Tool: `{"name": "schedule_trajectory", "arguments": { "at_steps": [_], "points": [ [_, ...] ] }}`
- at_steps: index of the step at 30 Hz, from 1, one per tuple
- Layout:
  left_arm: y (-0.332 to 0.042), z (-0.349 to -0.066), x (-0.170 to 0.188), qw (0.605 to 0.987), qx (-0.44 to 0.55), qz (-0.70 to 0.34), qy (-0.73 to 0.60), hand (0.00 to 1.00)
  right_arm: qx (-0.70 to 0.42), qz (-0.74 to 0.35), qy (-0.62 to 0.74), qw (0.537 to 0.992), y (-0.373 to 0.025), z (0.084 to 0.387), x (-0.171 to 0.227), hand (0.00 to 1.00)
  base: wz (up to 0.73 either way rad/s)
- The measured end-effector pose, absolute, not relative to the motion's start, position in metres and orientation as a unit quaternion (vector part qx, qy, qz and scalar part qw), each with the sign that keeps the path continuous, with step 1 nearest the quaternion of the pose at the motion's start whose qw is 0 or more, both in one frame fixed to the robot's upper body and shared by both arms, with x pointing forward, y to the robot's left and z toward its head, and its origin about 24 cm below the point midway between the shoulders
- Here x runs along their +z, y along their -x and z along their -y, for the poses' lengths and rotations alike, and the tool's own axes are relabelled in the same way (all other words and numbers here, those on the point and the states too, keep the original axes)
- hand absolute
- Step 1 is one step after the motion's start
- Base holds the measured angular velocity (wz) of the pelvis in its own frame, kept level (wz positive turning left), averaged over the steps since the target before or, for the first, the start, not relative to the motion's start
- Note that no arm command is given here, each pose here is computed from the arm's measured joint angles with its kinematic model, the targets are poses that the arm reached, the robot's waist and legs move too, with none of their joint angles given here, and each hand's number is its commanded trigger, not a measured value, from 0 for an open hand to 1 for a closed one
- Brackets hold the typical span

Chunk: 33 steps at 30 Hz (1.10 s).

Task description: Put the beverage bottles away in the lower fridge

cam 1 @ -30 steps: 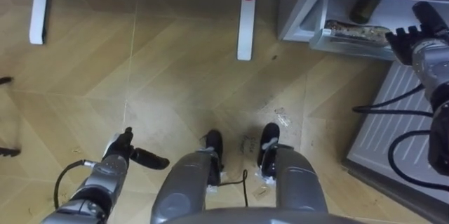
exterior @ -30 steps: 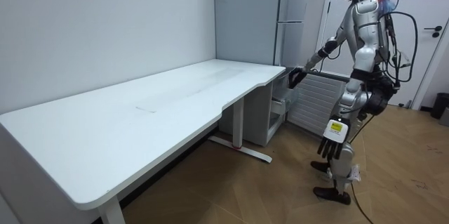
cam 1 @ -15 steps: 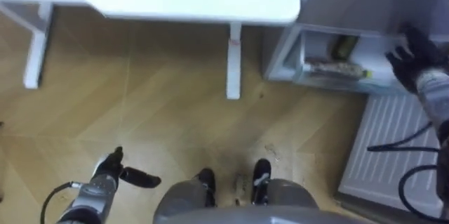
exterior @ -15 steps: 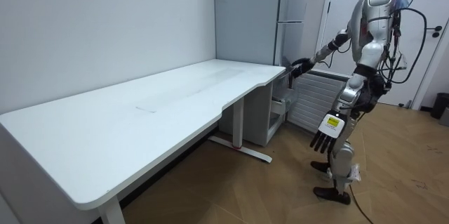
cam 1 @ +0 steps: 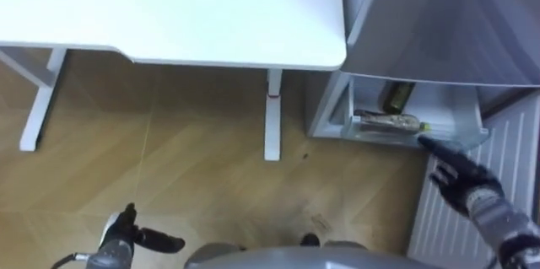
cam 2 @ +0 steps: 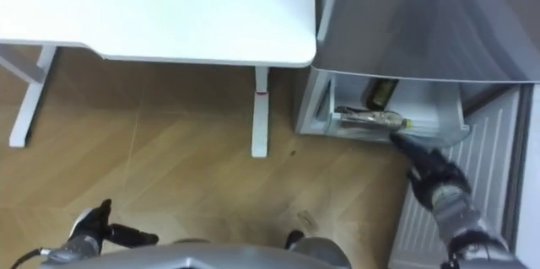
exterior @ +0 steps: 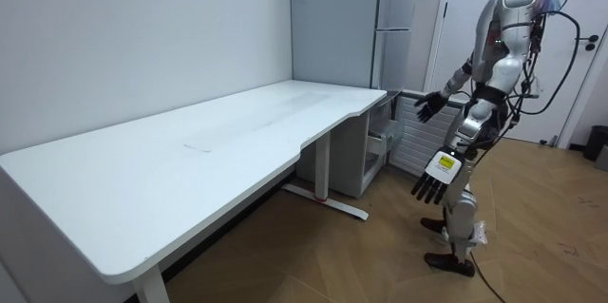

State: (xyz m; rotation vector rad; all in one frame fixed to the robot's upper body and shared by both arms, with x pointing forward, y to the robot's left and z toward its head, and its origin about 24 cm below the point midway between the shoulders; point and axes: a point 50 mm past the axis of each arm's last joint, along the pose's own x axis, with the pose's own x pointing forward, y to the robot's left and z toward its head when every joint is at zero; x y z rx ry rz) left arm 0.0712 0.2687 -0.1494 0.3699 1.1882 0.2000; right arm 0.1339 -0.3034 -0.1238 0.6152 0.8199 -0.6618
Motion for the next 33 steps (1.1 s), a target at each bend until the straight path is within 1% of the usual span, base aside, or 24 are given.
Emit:
{"name": "schedule_trajectory", "arguments": {
  "at_steps": [4, 11, 13, 18, 20, 23, 25, 27, 31, 33],
  "points": [
    [-0.054, -0.270, -0.151, 0.800, 0.113, -0.567, -0.158, 0.00, -0.311, -0.437, -0.262, 0.802, -0.106, 0.288, -0.140, 0.00, 0.00],
    [-0.049, -0.260, -0.155, 0.801, 0.126, -0.570, -0.136, 0.00, -0.286, -0.515, -0.193, 0.785, -0.069, 0.271, -0.155, 0.00, -0.02],
    [-0.047, -0.256, -0.157, 0.799, 0.128, -0.573, -0.133, 0.00, -0.291, -0.540, -0.176, 0.770, -0.056, 0.265, -0.160, 0.00, -0.10],
    [-0.042, -0.254, -0.159, 0.794, 0.133, -0.580, -0.123, 0.00, -0.322, -0.557, -0.166, 0.747, -0.042, 0.262, -0.163, 0.00, -0.15],
    [-0.040, -0.253, -0.159, 0.793, 0.133, -0.583, -0.120, 0.00, -0.356, -0.549, -0.192, 0.731, -0.036, 0.262, -0.164, 0.00, -0.02],
    [-0.037, -0.252, -0.160, 0.790, 0.142, -0.587, -0.105, 0.00, -0.414, -0.529, -0.256, 0.695, -0.024, 0.258, -0.166, 0.00, 0.01],
    [-0.032, -0.254, -0.160, 0.784, 0.147, -0.596, -0.090, 0.00, -0.454, -0.500, -0.325, 0.661, -0.018, 0.254, -0.167, 0.00, -0.05],
    [-0.030, -0.254, -0.161, 0.783, 0.151, -0.598, -0.078, 0.00, -0.482, -0.471, -0.373, 0.638, -0.015, 0.252, -0.168, 0.00, -0.13],
    [-0.028, -0.253, -0.162, 0.778, 0.156, -0.604, -0.071, 0.00, -0.515, -0.409, -0.458, 0.598, -0.014, 0.250, -0.168, 0.00, -0.13],
    [-0.029, -0.253, -0.162, 0.777, 0.155, -0.606, -0.073, 0.00, -0.519, -0.387, -0.481, 0.591, -0.017, 0.250, -0.168, 0.00, -0.05]
  ]
}}
